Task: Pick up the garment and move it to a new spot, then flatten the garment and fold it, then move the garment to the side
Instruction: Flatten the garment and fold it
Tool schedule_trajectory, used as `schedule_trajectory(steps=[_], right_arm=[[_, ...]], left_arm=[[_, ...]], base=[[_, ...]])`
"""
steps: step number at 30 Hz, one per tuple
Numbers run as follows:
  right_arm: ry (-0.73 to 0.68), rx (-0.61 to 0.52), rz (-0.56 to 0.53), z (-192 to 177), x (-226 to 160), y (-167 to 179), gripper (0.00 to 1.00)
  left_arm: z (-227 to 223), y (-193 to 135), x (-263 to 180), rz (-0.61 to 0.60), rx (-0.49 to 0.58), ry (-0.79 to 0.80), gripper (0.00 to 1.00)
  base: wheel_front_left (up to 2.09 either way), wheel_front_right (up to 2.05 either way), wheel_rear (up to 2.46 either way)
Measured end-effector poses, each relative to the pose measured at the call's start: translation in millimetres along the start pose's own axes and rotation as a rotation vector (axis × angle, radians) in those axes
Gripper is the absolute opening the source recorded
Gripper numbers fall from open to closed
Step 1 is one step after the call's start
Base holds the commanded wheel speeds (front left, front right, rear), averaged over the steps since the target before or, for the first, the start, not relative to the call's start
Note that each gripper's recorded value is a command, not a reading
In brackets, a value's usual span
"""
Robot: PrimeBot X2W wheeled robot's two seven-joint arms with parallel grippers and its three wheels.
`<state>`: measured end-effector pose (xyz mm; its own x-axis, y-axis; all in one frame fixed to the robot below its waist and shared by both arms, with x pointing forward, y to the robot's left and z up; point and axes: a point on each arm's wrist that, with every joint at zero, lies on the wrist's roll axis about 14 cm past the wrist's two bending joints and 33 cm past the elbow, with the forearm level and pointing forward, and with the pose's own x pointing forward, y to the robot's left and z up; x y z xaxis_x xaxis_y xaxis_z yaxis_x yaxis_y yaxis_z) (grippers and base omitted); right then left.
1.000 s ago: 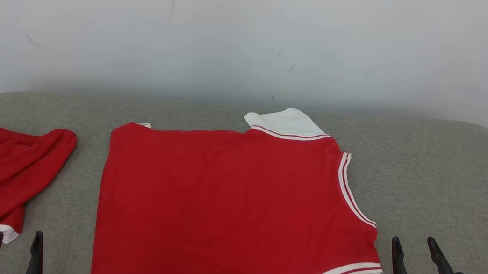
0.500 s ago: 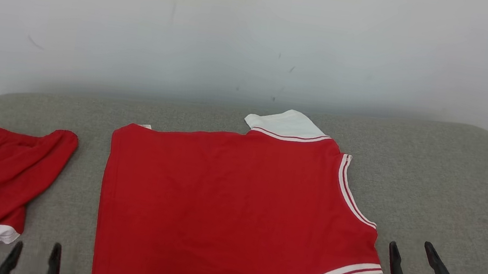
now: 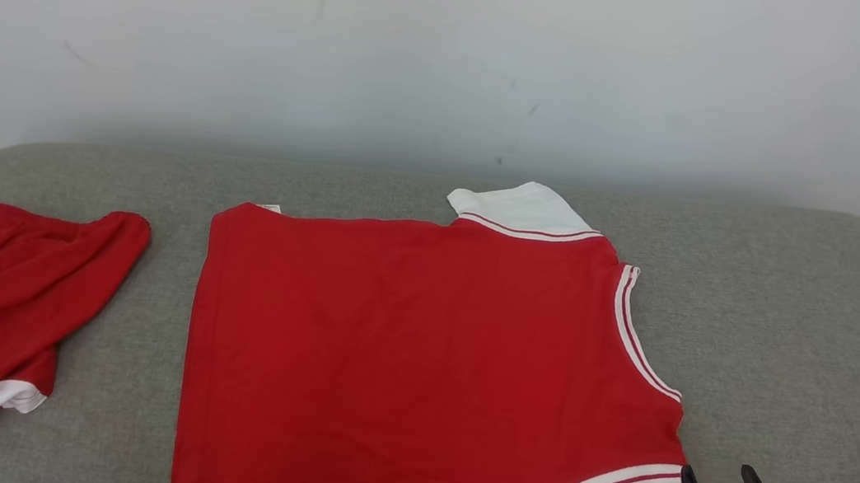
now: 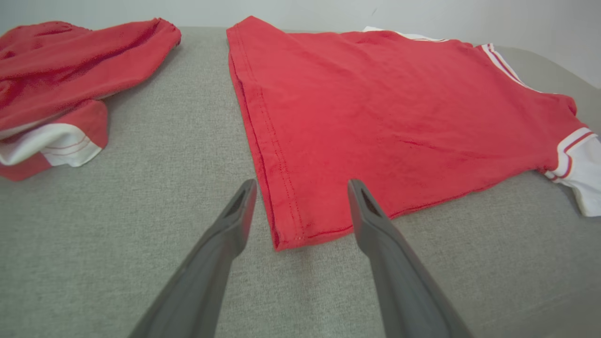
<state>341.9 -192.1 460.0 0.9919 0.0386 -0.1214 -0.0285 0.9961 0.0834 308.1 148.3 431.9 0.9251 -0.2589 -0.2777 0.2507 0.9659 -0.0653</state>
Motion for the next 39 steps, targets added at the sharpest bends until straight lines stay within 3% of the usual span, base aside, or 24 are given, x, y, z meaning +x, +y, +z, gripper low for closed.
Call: schedule_trajectory(steps=[15, 16, 17, 18, 24, 31, 39], right_arm=[[0.024, -0.005, 0.012, 1, 7, 1, 1.0], [0.026, -0.005, 0.008, 1, 6, -1, 1.0], [0.025, -0.005, 0.005, 1, 6, -2, 1.0], [0.025, -0.006, 0.002, 1, 6, -3, 1.0], [0.059, -0.006, 0.007, -4, 6, -3, 1.0], [0.289, 0.009, 0.042, -54, -19, 0, 1.0], [0.397, 0.027, 0.052, -67, -25, 2, 1.0]], left_arm=[[-52, -12, 18, -0.052, -0.104, 0.218, 0.99], [-54, -11, 19, -0.052, -0.099, 0.229, 0.45], [-54, -10, 20, -0.052, -0.095, 0.234, 0.33], [-55, -10, 21, -0.051, -0.095, 0.236, 0.02], [-64, -7, 20, -0.048, -0.089, 0.268, 0.0], [-58, -7, 26, -0.043, -0.096, 0.24, 0.0], [-62, -6, 23, -0.039, -0.1, 0.238, 0.0]], base=[[0.0, 0.0, 0.0], [0.0, 0.0, 0.0], [0.0, 0.0, 0.0], [0.0, 0.0, 0.0], [0.0, 0.0, 0.0], [0.0, 0.0, 0.0], [0.0, 0.0, 0.0]])
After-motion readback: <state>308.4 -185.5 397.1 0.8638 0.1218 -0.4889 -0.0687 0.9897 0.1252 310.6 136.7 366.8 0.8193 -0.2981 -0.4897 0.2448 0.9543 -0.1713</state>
